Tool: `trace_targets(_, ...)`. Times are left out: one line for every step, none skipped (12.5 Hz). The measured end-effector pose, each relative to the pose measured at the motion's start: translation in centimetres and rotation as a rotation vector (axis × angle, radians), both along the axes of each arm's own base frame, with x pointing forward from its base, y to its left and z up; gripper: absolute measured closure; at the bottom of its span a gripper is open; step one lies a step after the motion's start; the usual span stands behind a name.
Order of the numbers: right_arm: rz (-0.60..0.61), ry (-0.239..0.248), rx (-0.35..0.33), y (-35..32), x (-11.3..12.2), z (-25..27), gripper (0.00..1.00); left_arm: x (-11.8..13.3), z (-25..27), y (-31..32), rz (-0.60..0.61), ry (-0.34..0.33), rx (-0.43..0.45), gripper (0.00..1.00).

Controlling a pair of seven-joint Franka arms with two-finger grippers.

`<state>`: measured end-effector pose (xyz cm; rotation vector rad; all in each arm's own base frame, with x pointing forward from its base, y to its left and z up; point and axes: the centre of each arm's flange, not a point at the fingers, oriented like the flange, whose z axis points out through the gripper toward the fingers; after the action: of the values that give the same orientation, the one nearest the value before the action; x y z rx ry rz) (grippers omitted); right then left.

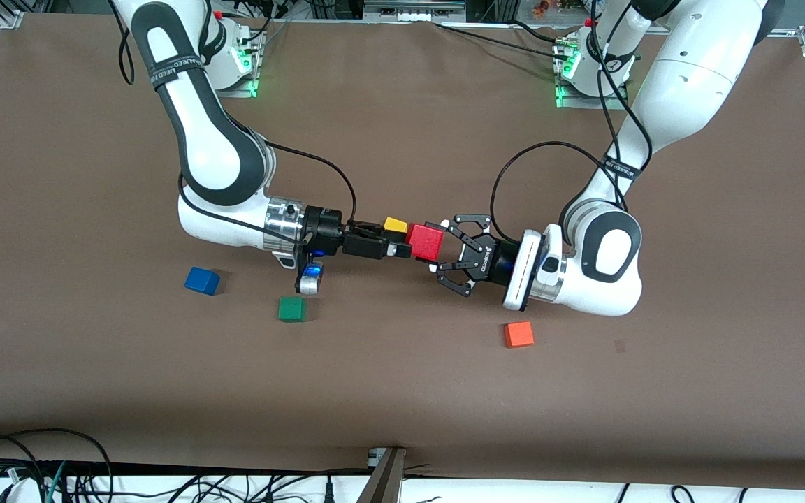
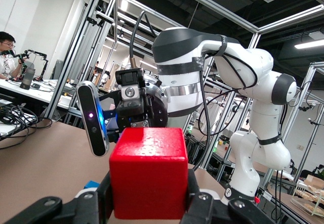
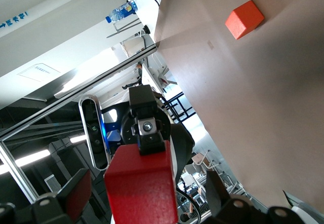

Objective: Pass red block to right arm, stack on blue
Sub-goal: 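Close the right gripper on the red cube, then open the left gripper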

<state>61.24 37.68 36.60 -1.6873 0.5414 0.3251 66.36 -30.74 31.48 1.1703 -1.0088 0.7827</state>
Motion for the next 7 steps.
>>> trace_targets(0.0, 0.004, -0.002, -0.08, -0.14, -0.14, 0.0, 0.01, -0.05, 0.03, 0.0, 0.001, 0.0, 0.44)
trace_targets(0.0, 0.006, -0.003, -0.13, -0.24, -0.19, 0.0, 0.02, -0.1, 0.05, 0.001, 0.001, 0.001, 0.44)
trace_targets(0.0, 0.007, -0.003, -0.13, -0.31, -0.2, 0.0, 0.03, -0.12, 0.06, 0.001, 0.002, 0.001, 0.44)
trace_targets(0.003, 0.008, -0.002, -0.01, -0.41, -0.18, 0.0, 0.03, -0.13, 0.07, 0.001, 0.003, 0.001, 0.44)
trace_targets(0.007, 0.008, 0.0, 0.26, -0.58, -0.12, 0.0, 0.05, -0.13, 0.1, 0.002, 0.005, 0.001, 0.44)
trace_targets(0.012, 0.006, 0.003, 0.57, -0.79, 0.08, 0.0, 0.09, -0.13, 0.18, 0.003, 0.007, 0.001, 0.44)
trace_targets(0.015, 0.003, 0.005, 0.73, -0.95, 0.39, 0.0, 0.16, -0.14, 0.33, 0.005, 0.007, 0.002, 0.44)
